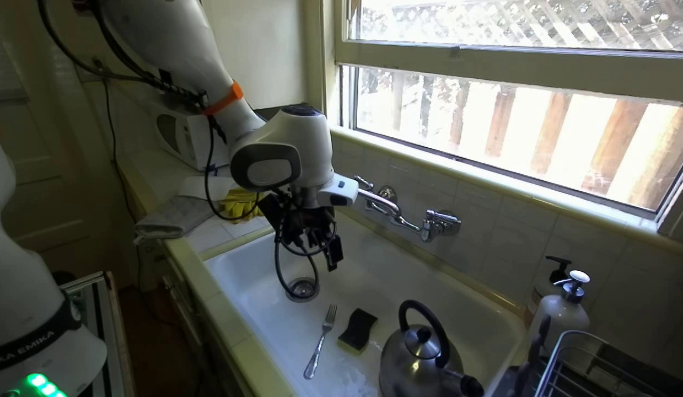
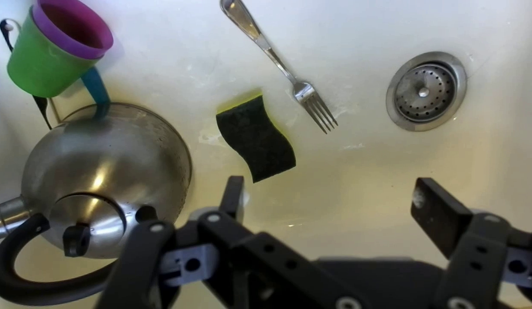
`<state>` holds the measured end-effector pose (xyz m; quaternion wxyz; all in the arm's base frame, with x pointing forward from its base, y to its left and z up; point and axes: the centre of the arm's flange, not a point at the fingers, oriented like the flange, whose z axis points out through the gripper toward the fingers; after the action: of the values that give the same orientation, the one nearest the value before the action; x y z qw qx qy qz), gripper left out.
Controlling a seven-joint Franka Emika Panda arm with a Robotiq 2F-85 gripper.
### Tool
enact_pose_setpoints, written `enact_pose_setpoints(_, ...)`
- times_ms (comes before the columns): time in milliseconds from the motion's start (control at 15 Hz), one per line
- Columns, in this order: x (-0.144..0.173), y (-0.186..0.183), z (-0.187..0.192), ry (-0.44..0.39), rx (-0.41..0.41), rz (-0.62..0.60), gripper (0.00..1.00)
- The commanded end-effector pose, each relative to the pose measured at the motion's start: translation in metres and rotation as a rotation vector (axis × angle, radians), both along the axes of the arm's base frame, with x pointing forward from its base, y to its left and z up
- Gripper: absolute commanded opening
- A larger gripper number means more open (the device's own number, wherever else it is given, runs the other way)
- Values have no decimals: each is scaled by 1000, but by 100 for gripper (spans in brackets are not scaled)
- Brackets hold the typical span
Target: Put the sponge on the dishrack.
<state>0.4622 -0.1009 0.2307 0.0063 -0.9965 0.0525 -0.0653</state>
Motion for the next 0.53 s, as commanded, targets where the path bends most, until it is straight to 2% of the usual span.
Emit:
enact_pose_setpoints(0, 21, 13, -34, 37, -26, -14, 100)
enact_pose_setpoints(67, 23, 17, -41, 26, -35, 0, 100)
enact_pose_setpoints(267, 39, 24, -73, -31, -161, 27, 100)
enact_pose_setpoints(467, 49, 22, -101, -76, -220, 66, 100)
